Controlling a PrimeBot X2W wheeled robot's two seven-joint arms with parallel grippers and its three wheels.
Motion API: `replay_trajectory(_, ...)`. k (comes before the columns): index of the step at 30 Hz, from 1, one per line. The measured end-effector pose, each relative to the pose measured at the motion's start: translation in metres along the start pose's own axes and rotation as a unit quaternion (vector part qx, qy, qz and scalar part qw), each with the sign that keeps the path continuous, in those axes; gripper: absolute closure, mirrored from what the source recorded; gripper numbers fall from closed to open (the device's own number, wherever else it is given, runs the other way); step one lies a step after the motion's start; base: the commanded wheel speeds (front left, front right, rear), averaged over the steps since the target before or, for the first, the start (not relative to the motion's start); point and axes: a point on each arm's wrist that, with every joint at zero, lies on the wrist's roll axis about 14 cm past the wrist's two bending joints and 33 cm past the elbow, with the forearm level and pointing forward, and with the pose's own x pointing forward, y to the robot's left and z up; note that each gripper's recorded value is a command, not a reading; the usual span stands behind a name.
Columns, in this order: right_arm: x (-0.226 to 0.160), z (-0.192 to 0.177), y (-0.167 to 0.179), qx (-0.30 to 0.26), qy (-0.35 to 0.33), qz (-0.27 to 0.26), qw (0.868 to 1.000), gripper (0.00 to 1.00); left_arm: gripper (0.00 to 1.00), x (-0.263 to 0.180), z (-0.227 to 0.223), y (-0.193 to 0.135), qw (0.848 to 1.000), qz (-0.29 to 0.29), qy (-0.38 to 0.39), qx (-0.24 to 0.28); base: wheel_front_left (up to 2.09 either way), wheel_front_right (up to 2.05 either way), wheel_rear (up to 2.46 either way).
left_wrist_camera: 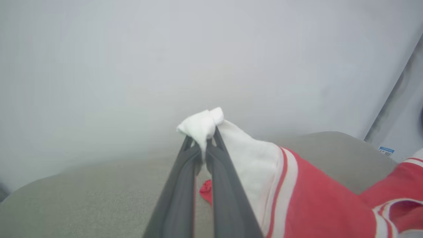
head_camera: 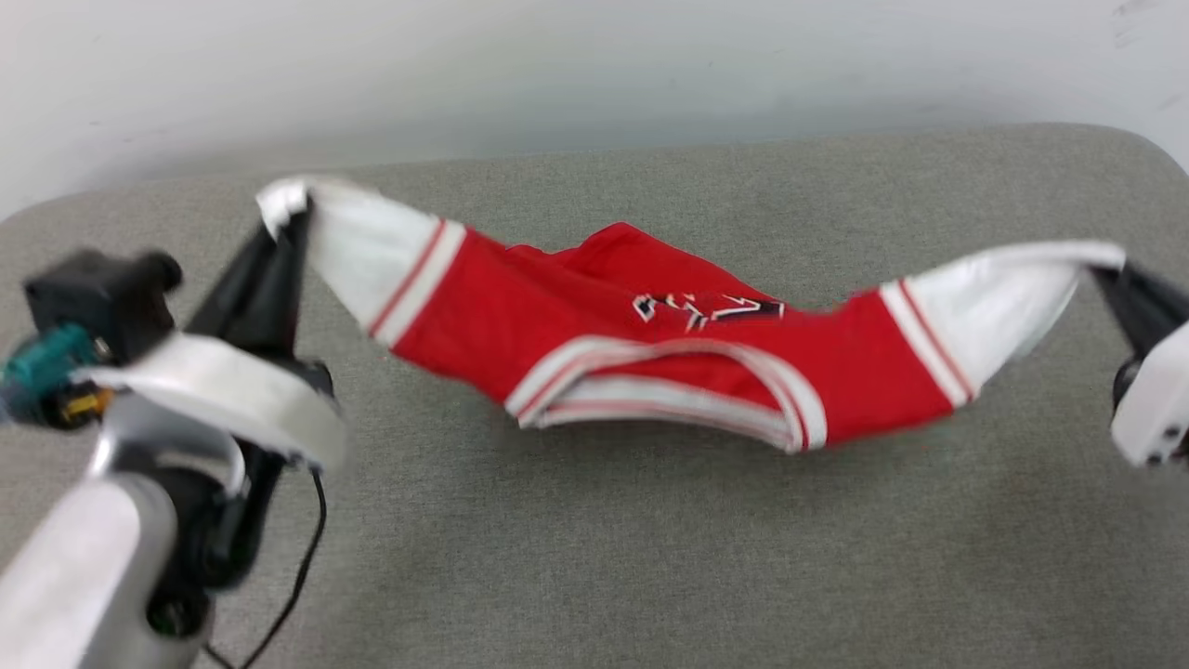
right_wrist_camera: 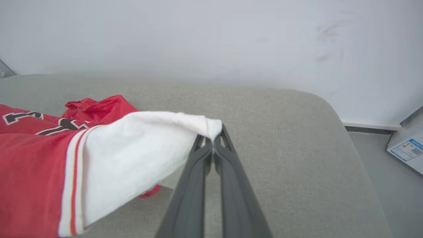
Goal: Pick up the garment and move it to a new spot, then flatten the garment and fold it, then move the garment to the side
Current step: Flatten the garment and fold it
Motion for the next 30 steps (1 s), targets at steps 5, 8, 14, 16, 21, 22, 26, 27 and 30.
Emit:
replay_trajectory(5, 0.018, 0.072, 0.005, -0.021, -0.097, 0.001, 0.995, 1.00, 1.00, 0.035, 0.048, 0.020, 0.998, 0.014, -0.068, -0.004, 0.00, 0.00, 0.00)
replay_trajectory(8, 0.031, 0.112, 0.003, -0.031, -0.147, -0.005, 0.989, 1.00, 1.00, 0.059, 0.064, 0.026, 0.996, 0.010, -0.089, -0.005, 0.00, 0.00, 0.00)
replay_trajectory(14, 0.067, 0.171, 0.002, -0.035, -0.213, -0.008, 0.976, 1.00, 1.00, 0.114, 0.090, 0.039, 0.992, 0.008, -0.125, 0.004, 0.00, 0.00, 0.00)
replay_trajectory(16, 0.080, 0.190, 0.001, -0.034, -0.234, -0.010, 0.972, 1.00, 1.00, 0.132, 0.098, 0.048, 0.990, 0.015, -0.139, 0.011, 0.00, 0.00, 0.00)
replay_trajectory(21, 0.116, 0.225, 0.002, -0.039, -0.275, -0.013, 0.961, 1.00, 1.00, 0.175, 0.113, 0.067, 0.983, 0.028, -0.177, 0.028, 0.00, 0.00, 0.00)
replay_trajectory(22, 0.122, 0.229, 0.002, -0.038, -0.280, -0.014, 0.959, 1.00, 1.00, 0.183, 0.114, 0.070, 0.982, 0.028, -0.183, 0.032, 0.00, 0.00, 0.00)
replay_trajectory(26, 0.144, 0.250, 0.002, -0.044, -0.305, -0.018, 0.951, 1.00, 1.00, 0.210, 0.117, 0.083, 0.979, 0.033, -0.199, 0.040, 0.00, 0.00, 0.00)
replay_trajectory(27, 0.148, 0.254, 0.001, -0.043, -0.310, -0.019, 0.950, 1.00, 1.00, 0.216, 0.119, 0.086, 0.977, 0.034, -0.206, 0.042, 0.00, 0.00, 0.00)
replay_trajectory(30, 0.160, 0.265, -0.001, -0.050, -0.322, -0.024, 0.945, 1.00, 1.00, 0.231, 0.121, 0.093, 0.974, 0.038, -0.219, 0.043, 0.00, 0.00, 0.00)
